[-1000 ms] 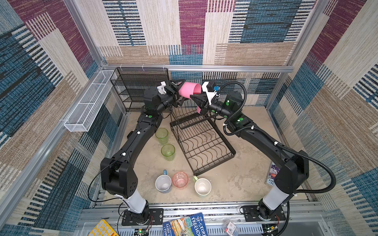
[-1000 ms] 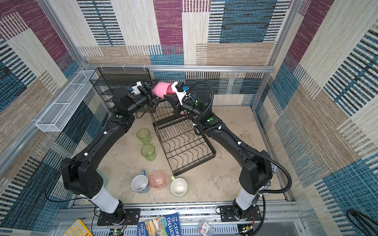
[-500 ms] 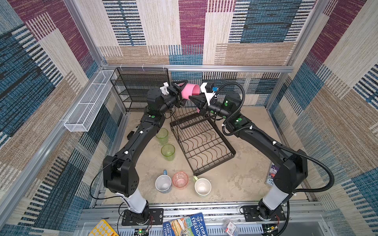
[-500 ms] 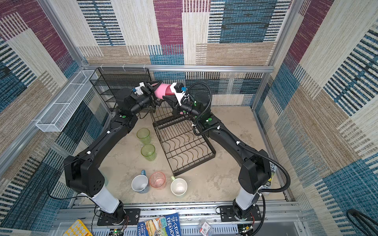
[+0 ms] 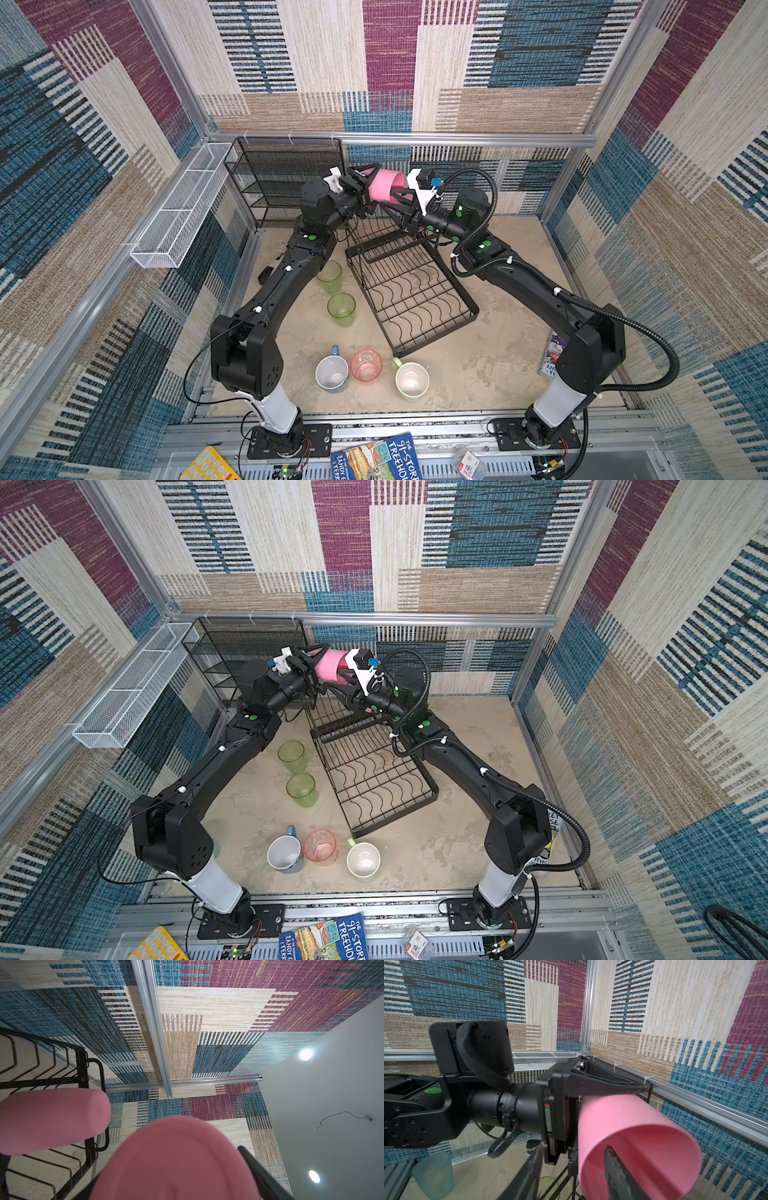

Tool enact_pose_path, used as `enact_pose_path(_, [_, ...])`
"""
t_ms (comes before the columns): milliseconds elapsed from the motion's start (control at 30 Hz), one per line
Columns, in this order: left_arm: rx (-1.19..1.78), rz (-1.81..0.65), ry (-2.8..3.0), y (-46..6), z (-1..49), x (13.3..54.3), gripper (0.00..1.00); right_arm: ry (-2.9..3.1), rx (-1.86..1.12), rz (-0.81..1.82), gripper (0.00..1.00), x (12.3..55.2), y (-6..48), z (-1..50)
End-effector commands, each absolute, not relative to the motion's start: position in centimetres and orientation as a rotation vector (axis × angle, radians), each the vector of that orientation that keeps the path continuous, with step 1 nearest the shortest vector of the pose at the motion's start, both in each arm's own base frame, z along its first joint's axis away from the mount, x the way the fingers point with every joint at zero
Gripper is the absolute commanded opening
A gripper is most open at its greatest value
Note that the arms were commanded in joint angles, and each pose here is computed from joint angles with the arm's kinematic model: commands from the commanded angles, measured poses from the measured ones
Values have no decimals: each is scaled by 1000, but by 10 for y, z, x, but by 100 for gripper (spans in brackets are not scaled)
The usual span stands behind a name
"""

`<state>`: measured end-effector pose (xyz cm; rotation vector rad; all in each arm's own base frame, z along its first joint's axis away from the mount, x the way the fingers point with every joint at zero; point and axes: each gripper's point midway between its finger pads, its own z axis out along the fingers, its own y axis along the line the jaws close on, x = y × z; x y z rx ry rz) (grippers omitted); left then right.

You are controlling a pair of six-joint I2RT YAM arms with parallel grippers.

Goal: Load cups into a dish rack
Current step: Place the cup upside down at the dish rack.

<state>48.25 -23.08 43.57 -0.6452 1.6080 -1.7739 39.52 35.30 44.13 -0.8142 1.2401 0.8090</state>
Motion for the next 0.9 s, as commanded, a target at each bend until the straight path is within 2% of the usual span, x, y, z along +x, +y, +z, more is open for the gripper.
enact_pose_path(0, [-591, -1713, 1604, -228, 435, 485, 68, 1225, -787, 795, 58, 392, 347, 451])
enact_pose_path(300, [-404, -1475, 1707, -225, 428, 481, 68, 1361, -626, 688, 63, 400, 314, 449])
enact_pose_path(867, [36, -685, 1856, -221, 386, 483, 66, 1562, -388, 532, 63, 408, 252, 402])
